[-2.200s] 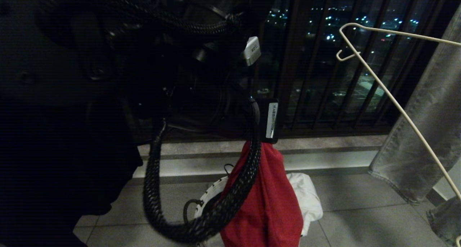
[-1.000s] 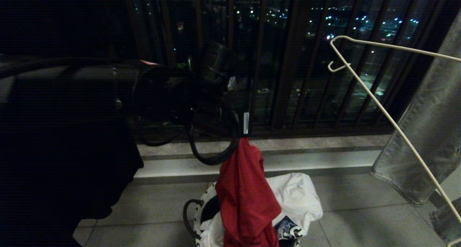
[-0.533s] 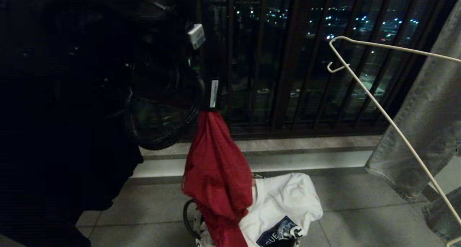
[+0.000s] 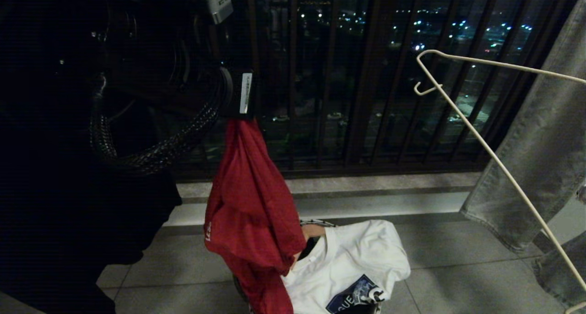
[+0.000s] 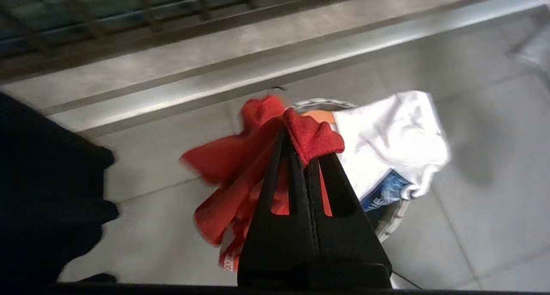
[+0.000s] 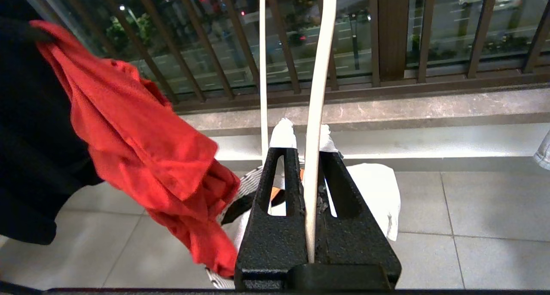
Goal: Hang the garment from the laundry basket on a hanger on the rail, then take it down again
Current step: Pick up clothes from the basket
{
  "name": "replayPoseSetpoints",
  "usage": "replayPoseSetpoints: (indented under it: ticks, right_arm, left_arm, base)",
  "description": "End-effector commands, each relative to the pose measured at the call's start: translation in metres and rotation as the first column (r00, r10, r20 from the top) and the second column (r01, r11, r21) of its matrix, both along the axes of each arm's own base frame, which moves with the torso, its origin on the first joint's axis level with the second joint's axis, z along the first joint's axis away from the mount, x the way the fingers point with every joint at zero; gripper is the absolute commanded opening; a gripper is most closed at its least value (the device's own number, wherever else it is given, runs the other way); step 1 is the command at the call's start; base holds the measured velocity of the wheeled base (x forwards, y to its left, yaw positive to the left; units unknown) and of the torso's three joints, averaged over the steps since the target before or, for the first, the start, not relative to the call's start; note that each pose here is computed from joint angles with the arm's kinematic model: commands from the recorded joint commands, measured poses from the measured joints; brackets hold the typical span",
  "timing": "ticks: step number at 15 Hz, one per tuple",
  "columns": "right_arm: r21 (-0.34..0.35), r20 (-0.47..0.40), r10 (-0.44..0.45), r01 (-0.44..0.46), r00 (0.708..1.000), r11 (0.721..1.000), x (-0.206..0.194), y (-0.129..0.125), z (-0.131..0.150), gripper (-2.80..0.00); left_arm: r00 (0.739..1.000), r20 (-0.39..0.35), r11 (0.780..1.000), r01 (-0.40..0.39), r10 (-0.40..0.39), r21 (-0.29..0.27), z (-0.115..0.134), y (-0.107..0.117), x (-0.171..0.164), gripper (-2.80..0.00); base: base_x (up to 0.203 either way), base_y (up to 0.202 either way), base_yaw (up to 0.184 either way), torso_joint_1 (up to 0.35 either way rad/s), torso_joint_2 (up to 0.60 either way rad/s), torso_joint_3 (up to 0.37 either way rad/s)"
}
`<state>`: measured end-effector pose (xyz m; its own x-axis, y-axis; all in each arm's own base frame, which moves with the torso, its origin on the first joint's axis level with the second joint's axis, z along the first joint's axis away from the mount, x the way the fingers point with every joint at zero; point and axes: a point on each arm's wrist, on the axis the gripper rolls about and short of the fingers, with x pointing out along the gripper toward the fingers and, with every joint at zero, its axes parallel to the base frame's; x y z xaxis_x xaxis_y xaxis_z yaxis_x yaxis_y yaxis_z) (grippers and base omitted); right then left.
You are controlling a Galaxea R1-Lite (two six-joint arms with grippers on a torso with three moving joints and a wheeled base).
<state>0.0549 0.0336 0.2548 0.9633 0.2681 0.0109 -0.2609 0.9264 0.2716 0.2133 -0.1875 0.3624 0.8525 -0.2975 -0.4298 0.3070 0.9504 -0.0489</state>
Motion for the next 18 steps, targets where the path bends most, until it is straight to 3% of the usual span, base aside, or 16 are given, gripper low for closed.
replayPoseSetpoints:
  ticks: [1,5,9,12,16,18]
  right_arm:
    - [0.0,-0.002,-0.001,0.001,1.0,1.0,0.001,0.0,0.0,-2.8]
    - [-0.006,-0.014,-0.002,0.001,1.0,1.0,0.003,0.003,-0.002,-2.8]
    - [-0.005,-0.013,-0.003,0.003,1.0,1.0,0.003,0.002,-0.002,-2.8]
    - [-0.005,-0.013,-0.003,0.003,1.0,1.0,0.003,0.002,-0.002,-2.8]
    - [-0.001,-0.008,-0.003,0.003,1.0,1.0,0.002,0.002,-0.001,-2.8]
    - [-0.003,-0.01,-0.002,0.002,1.0,1.0,0.003,0.002,-0.001,-2.8]
  left_arm:
    - [0.998,-0.065,0.999,0.006,-0.003,0.045,-0.018,-0.017,0.008,-2.8]
    - [0.973,-0.229,0.996,0.02,0.002,0.092,-0.08,-0.072,0.03,-2.8]
    - [0.918,-0.392,0.985,0.008,0.06,0.17,-0.169,-0.13,0.049,-2.8]
    - [0.883,-0.46,0.983,-0.009,0.093,0.182,-0.222,-0.163,0.048,-2.8]
    - [0.819,-0.572,0.987,0.122,-0.042,0.102,-0.222,-0.175,0.015,-2.8]
    - [0.785,-0.617,0.979,0.158,-0.045,0.13,-0.234,-0.173,0.001,-2.8]
  base:
    - [0.0,0.0,0.0,0.0,0.0,0.0]
    - [0.0,0.0,0.0,0.0,0.0,0.0]
    - [0.0,0.0,0.0,0.0,0.0,0.0]
    - [0.0,0.0,0.0,0.0,0.0,0.0]
    - [0.0,0.0,0.0,0.0,0.0,0.0]
    - [0.0,0.0,0.0,0.0,0.0,0.0]
